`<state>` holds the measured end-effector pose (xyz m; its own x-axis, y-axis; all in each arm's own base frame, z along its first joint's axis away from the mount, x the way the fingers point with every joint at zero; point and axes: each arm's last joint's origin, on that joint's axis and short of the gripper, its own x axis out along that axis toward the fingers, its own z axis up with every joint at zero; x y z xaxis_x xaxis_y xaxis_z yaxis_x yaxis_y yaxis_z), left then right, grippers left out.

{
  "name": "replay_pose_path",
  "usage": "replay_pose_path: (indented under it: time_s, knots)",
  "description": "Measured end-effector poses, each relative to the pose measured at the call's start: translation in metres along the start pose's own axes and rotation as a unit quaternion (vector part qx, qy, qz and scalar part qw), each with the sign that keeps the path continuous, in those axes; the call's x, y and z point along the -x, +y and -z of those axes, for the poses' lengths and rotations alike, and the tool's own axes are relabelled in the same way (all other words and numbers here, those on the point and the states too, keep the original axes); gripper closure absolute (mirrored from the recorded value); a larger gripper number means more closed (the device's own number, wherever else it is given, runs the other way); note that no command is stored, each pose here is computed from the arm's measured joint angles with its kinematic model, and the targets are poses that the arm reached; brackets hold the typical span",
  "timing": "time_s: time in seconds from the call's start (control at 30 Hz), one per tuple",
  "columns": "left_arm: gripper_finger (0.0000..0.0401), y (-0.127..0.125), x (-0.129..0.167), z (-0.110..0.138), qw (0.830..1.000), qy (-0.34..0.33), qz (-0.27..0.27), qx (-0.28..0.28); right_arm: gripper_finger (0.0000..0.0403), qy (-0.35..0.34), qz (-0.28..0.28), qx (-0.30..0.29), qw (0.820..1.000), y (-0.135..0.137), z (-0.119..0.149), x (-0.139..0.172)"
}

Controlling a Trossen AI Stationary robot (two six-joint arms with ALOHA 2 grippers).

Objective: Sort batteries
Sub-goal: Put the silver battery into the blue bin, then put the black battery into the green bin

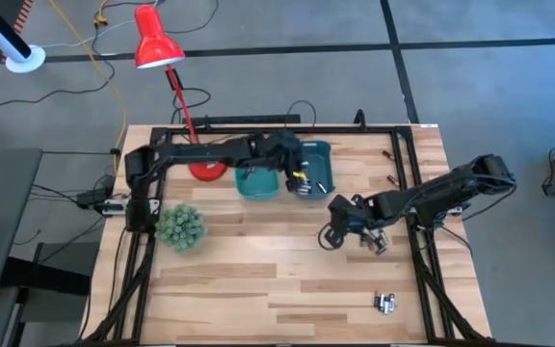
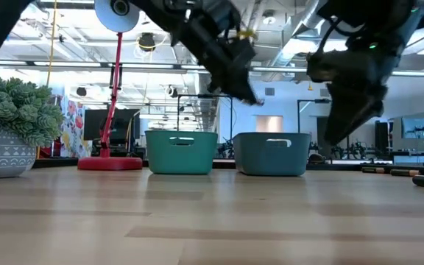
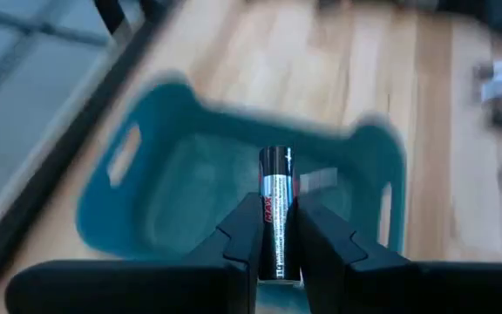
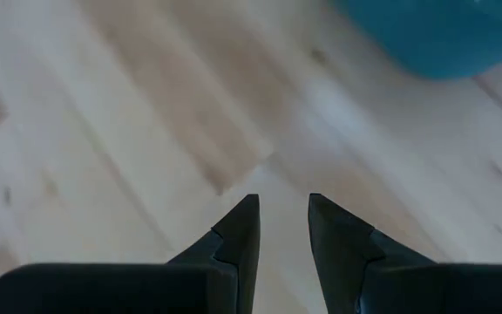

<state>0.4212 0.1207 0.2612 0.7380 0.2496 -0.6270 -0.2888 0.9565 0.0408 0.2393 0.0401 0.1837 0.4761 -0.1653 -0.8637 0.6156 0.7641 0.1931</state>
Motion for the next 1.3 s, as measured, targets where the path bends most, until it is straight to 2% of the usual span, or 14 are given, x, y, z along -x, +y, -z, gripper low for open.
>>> replay_pose_path:
  time_s: [0.23, 0.4, 0.57, 0.77, 1.13, 1.3]
  knots:
    - [0.0352, 0.035, -0.027, -0.009, 0.998, 0.024, 0.043, -0.048, 0.0286, -0.023, 0.016, -0.098, 0.995, -0.018, -0.022, -0.006]
    - [0.0352, 0.041, -0.057, -0.002, 0.990, 0.086, 0.064, -0.091, 0.0286, -0.043, 0.012, -0.167, 0.985, -0.025, -0.033, -0.008]
    - [0.0352, 0.041, -0.079, 0.003, 0.982, 0.140, 0.081, -0.094, 0.0286, -0.049, 0.004, -0.210, 0.976, -0.025, -0.035, -0.009]
    - [0.0346, 0.037, -0.092, 0.005, 0.982, 0.153, 0.084, -0.075, 0.0286, -0.047, -0.005, -0.238, 0.970, -0.020, -0.031, -0.007]
    - [0.0263, 0.038, -0.090, 0.007, 0.981, 0.163, 0.084, -0.067, 0.0286, -0.041, -0.008, -0.246, 0.968, -0.016, -0.027, -0.006]
    - [0.0252, 0.038, -0.085, 0.000, 0.980, 0.160, 0.081, -0.086, 0.0286, -0.037, -0.002, -0.244, 0.969, -0.017, -0.026, -0.005]
